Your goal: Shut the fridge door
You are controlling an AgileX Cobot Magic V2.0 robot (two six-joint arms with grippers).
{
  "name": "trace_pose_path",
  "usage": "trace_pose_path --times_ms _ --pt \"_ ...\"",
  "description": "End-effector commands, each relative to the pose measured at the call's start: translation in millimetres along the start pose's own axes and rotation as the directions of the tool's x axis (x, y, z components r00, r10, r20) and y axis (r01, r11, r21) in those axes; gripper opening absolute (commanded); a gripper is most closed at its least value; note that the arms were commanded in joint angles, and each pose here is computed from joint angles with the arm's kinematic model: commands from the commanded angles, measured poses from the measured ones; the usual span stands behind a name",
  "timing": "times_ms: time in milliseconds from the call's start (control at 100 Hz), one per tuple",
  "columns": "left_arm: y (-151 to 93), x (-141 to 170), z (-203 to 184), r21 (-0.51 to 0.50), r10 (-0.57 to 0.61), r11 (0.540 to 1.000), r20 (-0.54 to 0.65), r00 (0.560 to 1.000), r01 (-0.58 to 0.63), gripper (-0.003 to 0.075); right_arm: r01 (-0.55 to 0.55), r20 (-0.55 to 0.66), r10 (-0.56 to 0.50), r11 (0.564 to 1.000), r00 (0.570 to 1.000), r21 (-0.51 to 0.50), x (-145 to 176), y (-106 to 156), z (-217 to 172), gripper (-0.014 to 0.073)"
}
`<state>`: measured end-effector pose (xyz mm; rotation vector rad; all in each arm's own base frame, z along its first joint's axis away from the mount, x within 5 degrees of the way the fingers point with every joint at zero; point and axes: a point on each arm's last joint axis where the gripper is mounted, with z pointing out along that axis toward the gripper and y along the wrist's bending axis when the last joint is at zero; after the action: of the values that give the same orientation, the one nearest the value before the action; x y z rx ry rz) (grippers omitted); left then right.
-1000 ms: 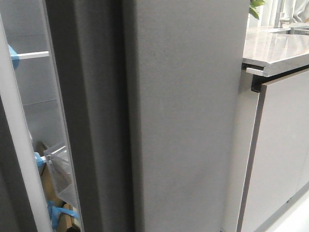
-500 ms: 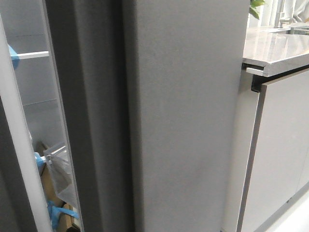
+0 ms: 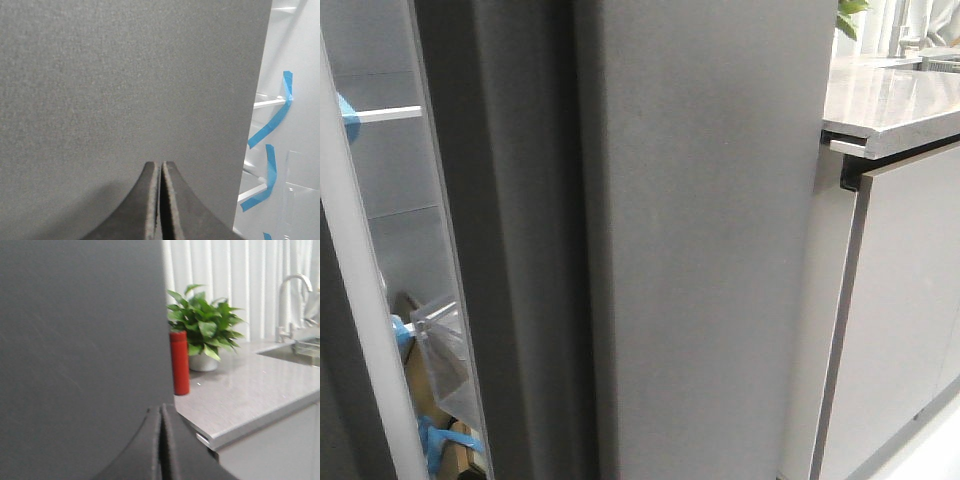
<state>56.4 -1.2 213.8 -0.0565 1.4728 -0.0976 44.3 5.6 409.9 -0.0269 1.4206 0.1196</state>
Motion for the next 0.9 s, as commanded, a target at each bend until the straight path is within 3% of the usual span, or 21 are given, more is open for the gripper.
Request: trace_pose_path --times_ms 0,140,330,890 --pt "1 4 2 0.0 -0.005 1.0 0.03 1.0 0.005 -0.0021 -0.005 0.073 0.008 0.999 0.997 -0.04 -38 3 9 -0.0076" --pt "1 4 2 0.0 -0.005 1.0 0.03 1.0 0.005 -0.0021 -0.072 0.053 0.082 0.983 0.995 -0.169 -74 14 22 -0.0076" --pt "1 4 2 0.0 -0.005 1.0 0.03 1.0 0.005 -0.0021 -0.087 -0.036 0.08 0.953 0.996 -0.291 -101 27 42 -0.0076" --pt "1 4 2 0.0 -0.005 1.0 0.03 1.0 0.005 -0.0021 -0.092 -0.072 0.063 0.842 0.995 -0.532 -118 88 112 -0.0076"
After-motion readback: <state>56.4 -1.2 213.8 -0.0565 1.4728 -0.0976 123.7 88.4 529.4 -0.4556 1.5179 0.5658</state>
